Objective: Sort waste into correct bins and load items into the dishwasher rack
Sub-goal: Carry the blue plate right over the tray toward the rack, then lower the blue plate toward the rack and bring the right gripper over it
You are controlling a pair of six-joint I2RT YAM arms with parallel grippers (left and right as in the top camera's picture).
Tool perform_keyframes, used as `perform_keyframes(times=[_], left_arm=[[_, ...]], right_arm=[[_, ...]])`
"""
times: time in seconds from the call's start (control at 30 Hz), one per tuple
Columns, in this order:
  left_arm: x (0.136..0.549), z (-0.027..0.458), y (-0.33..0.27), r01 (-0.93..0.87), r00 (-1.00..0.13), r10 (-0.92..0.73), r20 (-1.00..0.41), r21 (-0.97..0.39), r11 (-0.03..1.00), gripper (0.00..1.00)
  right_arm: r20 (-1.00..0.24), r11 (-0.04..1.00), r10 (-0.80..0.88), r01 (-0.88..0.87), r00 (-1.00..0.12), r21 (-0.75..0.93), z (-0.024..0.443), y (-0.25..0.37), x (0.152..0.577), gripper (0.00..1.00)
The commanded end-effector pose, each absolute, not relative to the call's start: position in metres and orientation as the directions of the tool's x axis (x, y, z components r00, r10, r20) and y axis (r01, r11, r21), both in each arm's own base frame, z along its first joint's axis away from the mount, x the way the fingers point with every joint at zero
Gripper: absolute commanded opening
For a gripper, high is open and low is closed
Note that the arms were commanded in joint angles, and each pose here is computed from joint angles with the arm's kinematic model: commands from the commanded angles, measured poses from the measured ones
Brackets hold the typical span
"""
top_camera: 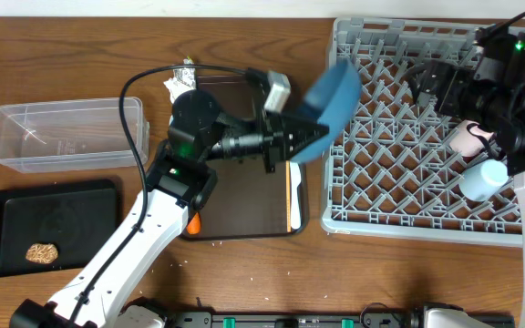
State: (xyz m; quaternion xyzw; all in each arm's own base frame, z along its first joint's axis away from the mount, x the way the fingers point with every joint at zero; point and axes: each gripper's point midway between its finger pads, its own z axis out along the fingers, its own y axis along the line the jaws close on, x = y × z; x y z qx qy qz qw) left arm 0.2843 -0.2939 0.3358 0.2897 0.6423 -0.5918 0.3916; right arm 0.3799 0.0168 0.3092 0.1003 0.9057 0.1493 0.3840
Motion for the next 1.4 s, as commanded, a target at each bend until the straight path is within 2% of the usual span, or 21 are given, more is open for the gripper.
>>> perform_keyframes(times=[0.0,0.1,0.23,0.37,0.47,0.57,0.63,0.7,0.83,0.93,1.03,1.13,1.27,1.33,1.37], left_arm=[[0.324,0.356,-0.285,0.707,-0.601,-0.299,-0.741,-0.668,0.233,0.06],[0.335,0.366,-0.283,0.678,-0.61,-0.377,-0.697,-0.705,0.205,0.06],[0.347,0.363,-0.286,0.624,-0.657,-0.423,-0.624,-0.765,0.159,0.06],[0.339,0.342,-0.3,0.696,-0.64,-0.312,-0.703,-0.702,0.153,0.06],[0.326,0.336,-0.309,0.735,-0.63,-0.242,-0.738,-0.667,0.119,0.06],[0.303,0.338,-0.318,0.822,-0.553,-0.158,-0.818,-0.566,0.054,0.06],[0.293,0.335,-0.321,0.832,-0.549,-0.121,-0.827,-0.555,0.022,0.06],[0.294,0.331,-0.321,0.821,-0.564,-0.114,-0.818,-0.571,0.029,0.06],[0.304,0.333,-0.32,0.795,-0.589,-0.153,-0.793,-0.603,0.063,0.06],[0.322,0.341,-0.316,0.721,-0.645,-0.259,-0.719,-0.685,0.106,0.06],[0.337,0.36,-0.308,0.693,-0.633,-0.382,-0.674,-0.713,0.109,0.06],[0.349,0.373,-0.302,0.658,-0.633,-0.479,-0.608,-0.748,0.08,0.06],[0.363,0.374,-0.305,0.614,-0.668,-0.515,-0.537,-0.789,0.027,0.06],[0.366,0.373,-0.309,0.62,-0.672,-0.51,-0.537,-0.785,0.01,0.07],[0.365,0.373,-0.31,0.63,-0.671,-0.502,-0.546,-0.776,0.003,0.06]], right_arm=[[-0.665,0.92,0.39,0.23,-0.637,0.319,0.309,-0.011,0.38,0.99],[-0.649,0.898,0.441,0.294,-0.62,0.328,0.306,-0.021,0.378,0.99],[-0.648,0.907,0.419,0.271,-0.636,0.321,0.305,-0.02,0.376,0.99],[-0.663,0.94,0.315,0.124,-0.679,0.319,0.308,-0.002,0.377,0.99],[-0.68,0.945,0.242,0.009,-0.692,0.327,0.312,0.013,0.377,0.99],[-0.712,0.926,0.149,-0.157,-0.686,0.344,0.32,0.035,0.376,0.99],[-0.719,0.92,0.148,-0.172,-0.679,0.352,0.323,0.037,0.377,0.99],[-0.71,0.926,0.196,-0.111,-0.677,0.361,0.322,0.03,0.38,0.99],[-0.681,0.931,0.353,0.171,-0.642,0.323,0.313,-0.009,0.383,0.99],[-0.693,0.902,0.425,0.332,-0.583,0.274,0.311,-0.038,0.382,0.99],[-0.688,0.853,0.495,0.449,-0.531,0.267,0.309,-0.059,0.377,0.99],[-0.673,0.823,0.533,0.497,-0.512,0.273,0.306,-0.072,0.371,0.99],[-0.65,0.8,0.566,0.528,-0.507,0.286,0.302,-0.084,0.365,0.99],[-0.644,0.819,0.55,0.492,-0.531,0.294,0.301,-0.079,0.366,0.99],[-0.653,0.863,0.495,0.413,-0.573,0.291,0.303,-0.069,0.37,0.99]])
